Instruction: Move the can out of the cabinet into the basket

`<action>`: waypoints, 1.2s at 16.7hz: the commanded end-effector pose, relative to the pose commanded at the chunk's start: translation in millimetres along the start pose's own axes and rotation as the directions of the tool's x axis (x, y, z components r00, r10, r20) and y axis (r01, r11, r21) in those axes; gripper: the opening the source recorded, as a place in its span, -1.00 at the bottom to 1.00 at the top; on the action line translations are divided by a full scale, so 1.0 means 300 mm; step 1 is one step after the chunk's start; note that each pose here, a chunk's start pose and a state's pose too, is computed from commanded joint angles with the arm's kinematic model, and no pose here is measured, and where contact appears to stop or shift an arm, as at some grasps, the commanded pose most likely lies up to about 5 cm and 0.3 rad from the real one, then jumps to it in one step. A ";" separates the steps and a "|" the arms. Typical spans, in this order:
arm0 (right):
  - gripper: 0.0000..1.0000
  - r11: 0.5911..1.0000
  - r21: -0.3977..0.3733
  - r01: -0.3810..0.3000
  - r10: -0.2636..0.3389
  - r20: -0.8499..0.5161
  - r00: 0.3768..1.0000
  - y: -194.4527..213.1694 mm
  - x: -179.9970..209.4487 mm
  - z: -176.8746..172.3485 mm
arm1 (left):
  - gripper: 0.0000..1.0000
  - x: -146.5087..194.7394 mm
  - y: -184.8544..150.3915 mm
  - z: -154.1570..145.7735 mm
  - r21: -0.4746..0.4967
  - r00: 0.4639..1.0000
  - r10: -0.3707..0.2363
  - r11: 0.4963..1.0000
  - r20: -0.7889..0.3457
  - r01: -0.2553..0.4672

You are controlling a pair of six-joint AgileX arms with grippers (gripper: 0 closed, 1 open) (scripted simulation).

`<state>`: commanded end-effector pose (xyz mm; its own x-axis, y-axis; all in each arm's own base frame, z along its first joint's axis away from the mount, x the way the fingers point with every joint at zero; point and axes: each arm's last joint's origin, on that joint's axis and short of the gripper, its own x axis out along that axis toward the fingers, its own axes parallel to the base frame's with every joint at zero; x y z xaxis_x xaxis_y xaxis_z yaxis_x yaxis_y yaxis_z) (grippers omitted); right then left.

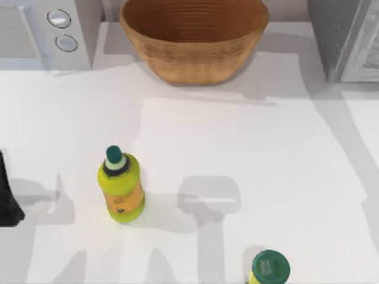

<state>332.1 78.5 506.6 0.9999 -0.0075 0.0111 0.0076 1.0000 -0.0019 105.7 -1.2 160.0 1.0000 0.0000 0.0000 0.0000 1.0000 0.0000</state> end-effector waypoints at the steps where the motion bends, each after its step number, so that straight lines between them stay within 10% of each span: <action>1: 1.00 1.000 0.000 0.000 0.000 0.000 1.000 0.000 0.000 0.000 | 1.00 0.000 0.000 0.000 0.000 1.000 0.000 1.000 0.000 0.000; 20: 0.85 1.000 0.000 0.000 0.000 0.000 1.000 0.000 0.200 0.000 | 1.00 0.000 0.000 0.000 0.000 1.000 0.000 1.000 0.000 0.000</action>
<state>392.1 78.1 507.2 0.9999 -0.0075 0.0111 0.0075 1.0000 -0.0019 105.7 -1.2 160.0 1.0000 0.0000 0.0000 0.0000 1.0000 0.0000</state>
